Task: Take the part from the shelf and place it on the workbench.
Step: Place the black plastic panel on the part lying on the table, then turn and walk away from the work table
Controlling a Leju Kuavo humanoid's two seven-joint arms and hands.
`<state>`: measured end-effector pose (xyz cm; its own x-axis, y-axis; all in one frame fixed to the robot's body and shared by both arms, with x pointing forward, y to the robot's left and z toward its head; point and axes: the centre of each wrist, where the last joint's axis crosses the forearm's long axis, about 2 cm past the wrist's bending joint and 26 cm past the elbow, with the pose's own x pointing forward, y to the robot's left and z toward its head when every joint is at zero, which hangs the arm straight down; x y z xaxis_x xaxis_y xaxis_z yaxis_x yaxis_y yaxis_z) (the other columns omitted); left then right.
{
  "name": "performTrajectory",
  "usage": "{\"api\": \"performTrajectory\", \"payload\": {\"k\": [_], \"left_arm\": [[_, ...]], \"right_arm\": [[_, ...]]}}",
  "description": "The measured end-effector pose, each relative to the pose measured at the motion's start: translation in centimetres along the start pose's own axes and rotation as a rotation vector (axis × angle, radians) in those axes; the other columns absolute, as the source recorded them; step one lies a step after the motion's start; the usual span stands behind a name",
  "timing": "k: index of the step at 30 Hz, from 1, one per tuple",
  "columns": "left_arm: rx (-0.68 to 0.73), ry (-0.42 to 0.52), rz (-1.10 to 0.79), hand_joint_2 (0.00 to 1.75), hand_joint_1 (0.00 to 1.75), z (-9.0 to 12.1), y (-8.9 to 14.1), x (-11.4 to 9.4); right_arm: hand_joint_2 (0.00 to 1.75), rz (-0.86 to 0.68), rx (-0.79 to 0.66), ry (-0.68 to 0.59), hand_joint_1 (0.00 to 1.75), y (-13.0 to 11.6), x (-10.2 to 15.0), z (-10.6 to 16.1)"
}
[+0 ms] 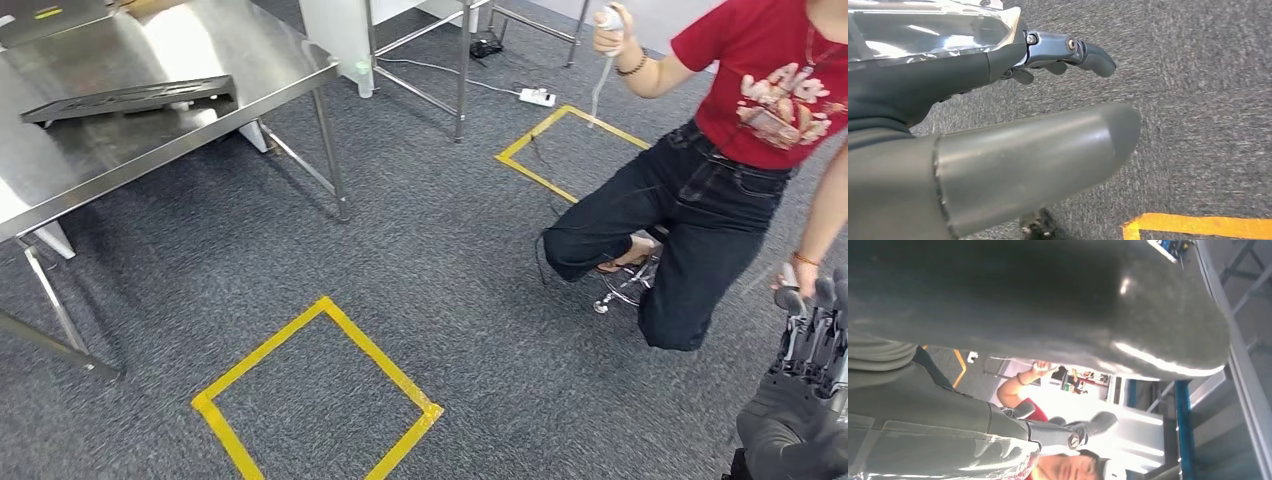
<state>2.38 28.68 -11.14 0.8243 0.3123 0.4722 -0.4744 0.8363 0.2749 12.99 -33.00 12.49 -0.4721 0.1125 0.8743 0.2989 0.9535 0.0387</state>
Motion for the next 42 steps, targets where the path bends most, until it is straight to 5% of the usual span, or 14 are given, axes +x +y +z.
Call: {"api": "performTrajectory", "payload": {"k": [42], "left_arm": [[0.005, -0.011, -0.025, 0.00, 0.00, -0.4, -0.1, 0.8]], "right_arm": [[0.00, -0.007, -0.027, -0.013, 0.00, -0.2, 0.2, -0.4]]}}
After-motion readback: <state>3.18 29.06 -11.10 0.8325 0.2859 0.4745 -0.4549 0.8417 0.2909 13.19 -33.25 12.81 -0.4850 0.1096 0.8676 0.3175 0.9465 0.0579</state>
